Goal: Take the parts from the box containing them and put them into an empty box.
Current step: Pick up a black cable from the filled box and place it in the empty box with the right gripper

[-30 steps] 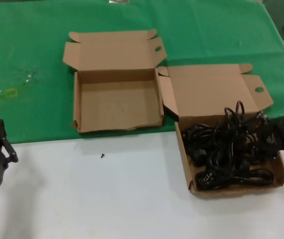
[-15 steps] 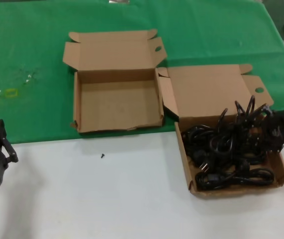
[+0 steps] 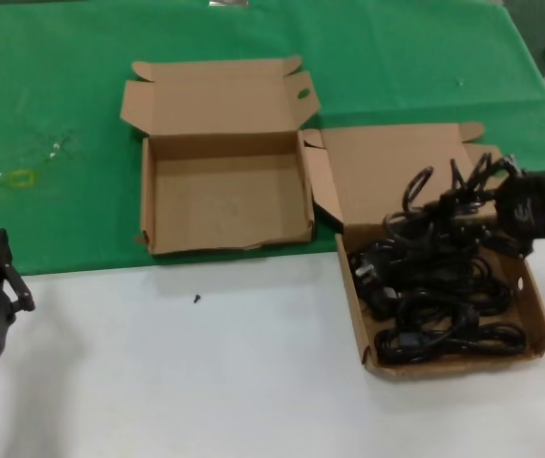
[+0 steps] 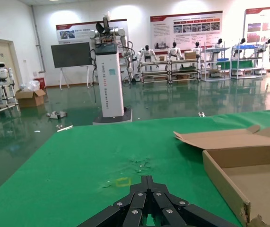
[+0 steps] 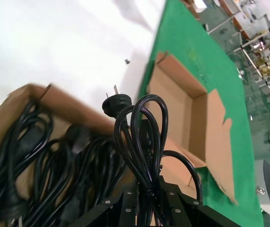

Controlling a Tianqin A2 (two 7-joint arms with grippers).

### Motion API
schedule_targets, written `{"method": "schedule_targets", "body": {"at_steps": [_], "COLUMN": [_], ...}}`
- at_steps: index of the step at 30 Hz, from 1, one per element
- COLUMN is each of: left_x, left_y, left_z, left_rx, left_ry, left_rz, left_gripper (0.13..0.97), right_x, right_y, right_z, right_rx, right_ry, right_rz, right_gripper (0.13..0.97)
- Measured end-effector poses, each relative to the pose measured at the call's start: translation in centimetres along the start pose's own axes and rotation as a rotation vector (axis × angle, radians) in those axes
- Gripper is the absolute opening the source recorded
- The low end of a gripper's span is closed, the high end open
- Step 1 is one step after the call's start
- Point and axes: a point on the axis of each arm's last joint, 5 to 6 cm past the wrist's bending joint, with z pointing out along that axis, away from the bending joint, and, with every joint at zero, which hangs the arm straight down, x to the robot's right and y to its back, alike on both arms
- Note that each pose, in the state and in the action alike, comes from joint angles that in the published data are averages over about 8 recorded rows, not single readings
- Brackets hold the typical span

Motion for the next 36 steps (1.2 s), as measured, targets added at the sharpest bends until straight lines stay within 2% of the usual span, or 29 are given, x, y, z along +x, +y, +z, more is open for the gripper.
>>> {"method": "schedule_targets", "body": {"at_steps": [11, 36], "left_x": [0.0, 0.0], "left_y": [0.0, 0.0], "left_z": [0.0, 0.0], "left_rx": [0.0, 0.0], "left_ry": [0.0, 0.0], "left_rz": [0.0, 0.0], "left_gripper": [0.142, 0.142], "right_x": [2.0, 6.8], "right_y": [-2.5, -8.4], "right_z": [2.9, 15.3], "right_rx": [0.021, 0.106], "right_ry": [0.018, 0.074], "right_rz": [0.011, 0.025], "right_gripper": [0.213, 0.212]}}
